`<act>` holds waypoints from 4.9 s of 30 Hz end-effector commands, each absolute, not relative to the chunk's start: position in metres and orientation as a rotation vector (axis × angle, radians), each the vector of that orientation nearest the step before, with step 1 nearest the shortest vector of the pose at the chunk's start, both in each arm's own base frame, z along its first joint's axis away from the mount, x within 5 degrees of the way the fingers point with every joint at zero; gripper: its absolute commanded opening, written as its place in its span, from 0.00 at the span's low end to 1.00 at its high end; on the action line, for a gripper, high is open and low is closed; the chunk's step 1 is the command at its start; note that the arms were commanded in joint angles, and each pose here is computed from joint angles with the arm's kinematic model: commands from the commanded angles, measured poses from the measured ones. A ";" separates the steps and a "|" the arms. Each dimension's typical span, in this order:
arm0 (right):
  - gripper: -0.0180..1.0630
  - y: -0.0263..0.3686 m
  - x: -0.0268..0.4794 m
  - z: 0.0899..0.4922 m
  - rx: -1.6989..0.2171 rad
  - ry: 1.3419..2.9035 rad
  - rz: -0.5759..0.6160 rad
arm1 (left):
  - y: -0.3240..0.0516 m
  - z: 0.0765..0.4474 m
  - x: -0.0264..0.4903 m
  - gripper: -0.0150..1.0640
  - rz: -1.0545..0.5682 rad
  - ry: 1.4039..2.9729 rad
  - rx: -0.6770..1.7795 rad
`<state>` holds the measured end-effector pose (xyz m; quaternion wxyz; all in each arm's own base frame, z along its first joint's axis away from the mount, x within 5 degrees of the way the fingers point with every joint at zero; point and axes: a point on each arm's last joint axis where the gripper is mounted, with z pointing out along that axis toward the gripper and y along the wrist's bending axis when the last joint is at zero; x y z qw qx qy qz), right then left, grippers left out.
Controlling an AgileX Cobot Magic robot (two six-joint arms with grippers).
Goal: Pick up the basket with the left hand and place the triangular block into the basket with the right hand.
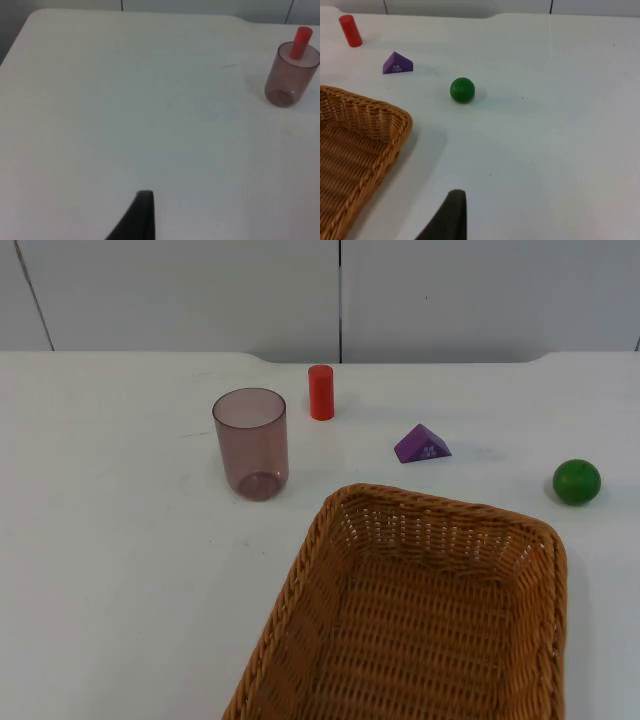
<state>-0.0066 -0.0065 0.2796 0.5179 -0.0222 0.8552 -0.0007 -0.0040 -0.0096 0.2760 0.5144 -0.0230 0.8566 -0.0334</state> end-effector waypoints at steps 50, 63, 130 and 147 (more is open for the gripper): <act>0.99 0.015 0.172 0.303 -0.107 2.364 0.030 | -0.019 0.273 0.206 0.83 -0.453 2.594 0.018; 0.99 0.015 0.172 0.303 -0.107 2.364 0.030 | -0.110 0.197 0.250 0.83 -0.494 2.904 0.428; 0.99 0.016 0.171 0.303 -0.129 2.371 0.041 | -0.116 0.205 0.258 0.01 -0.637 2.890 0.324; 0.99 0.023 0.177 0.300 -0.276 2.369 0.081 | -0.053 0.159 0.226 0.01 -0.795 2.926 0.070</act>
